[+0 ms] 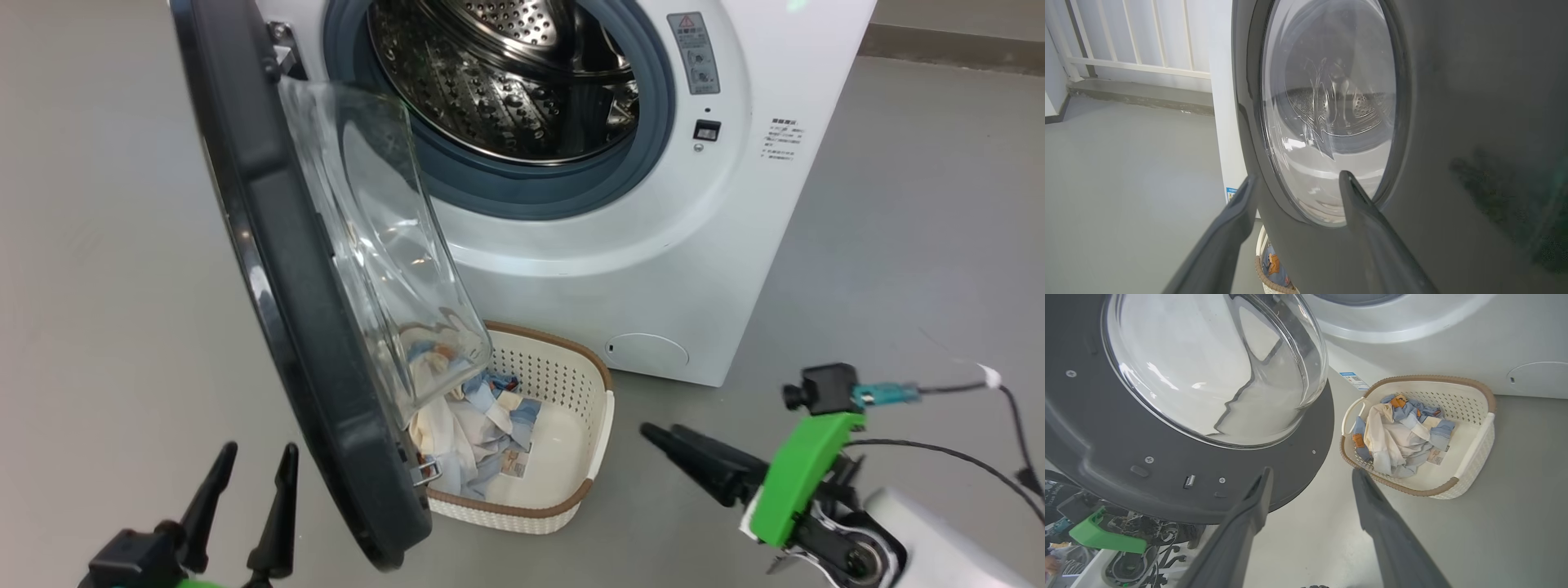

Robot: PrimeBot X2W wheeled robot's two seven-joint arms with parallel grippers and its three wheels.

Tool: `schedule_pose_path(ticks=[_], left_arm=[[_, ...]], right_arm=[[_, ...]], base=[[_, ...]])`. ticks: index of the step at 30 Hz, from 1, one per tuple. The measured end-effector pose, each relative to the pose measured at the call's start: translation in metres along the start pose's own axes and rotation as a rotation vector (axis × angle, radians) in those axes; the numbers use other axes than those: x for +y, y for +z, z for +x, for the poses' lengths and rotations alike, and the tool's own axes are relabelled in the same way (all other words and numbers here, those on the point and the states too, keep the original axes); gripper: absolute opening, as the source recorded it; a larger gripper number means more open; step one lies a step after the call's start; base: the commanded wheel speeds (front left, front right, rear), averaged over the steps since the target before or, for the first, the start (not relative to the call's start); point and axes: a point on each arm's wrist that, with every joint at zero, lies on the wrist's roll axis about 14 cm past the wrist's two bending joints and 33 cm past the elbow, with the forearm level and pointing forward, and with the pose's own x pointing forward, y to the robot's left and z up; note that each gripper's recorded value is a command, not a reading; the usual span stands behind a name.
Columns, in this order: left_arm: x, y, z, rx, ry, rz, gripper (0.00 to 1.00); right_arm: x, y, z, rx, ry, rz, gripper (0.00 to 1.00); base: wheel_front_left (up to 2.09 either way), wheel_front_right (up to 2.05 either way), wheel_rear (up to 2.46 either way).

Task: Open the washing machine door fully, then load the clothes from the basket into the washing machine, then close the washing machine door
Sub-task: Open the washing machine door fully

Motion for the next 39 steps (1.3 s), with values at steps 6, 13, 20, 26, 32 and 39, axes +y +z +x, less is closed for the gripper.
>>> schedule_pose_path(ticks=[6,13,20,26,32,39], left_arm=[[0.002,-0.001,-0.002,0.003,0.007,-0.002,1.00],[0.003,0.000,-0.003,-0.002,0.010,-0.001,1.00],[0.006,0.001,-0.005,-0.004,0.019,0.004,1.00],[0.009,0.001,-0.005,-0.003,0.030,0.005,1.00],[0.010,0.001,-0.005,-0.005,0.033,0.005,1.00],[0.011,0.003,-0.006,-0.010,0.035,0.005,1.00]], right_arm=[[-0.032,0.010,-0.016,-0.118,-0.104,-0.100,1.00],[-0.050,0.016,-0.027,-0.211,-0.159,-0.251,1.00],[-0.058,0.020,-0.031,-0.235,-0.187,-0.409,1.00],[-0.047,0.053,-0.037,-0.391,-0.198,-0.484,1.00],[-0.050,0.059,-0.055,-0.482,-0.258,-0.541,1.00],[-0.050,0.053,-0.065,-0.513,-0.298,-0.577,1.00]], base=[[0.00,0.00,0.00],[0.00,0.00,0.00],[0.00,0.00,0.00],[0.00,0.00,0.00],[0.00,0.00,0.00],[0.00,0.00,0.00]])
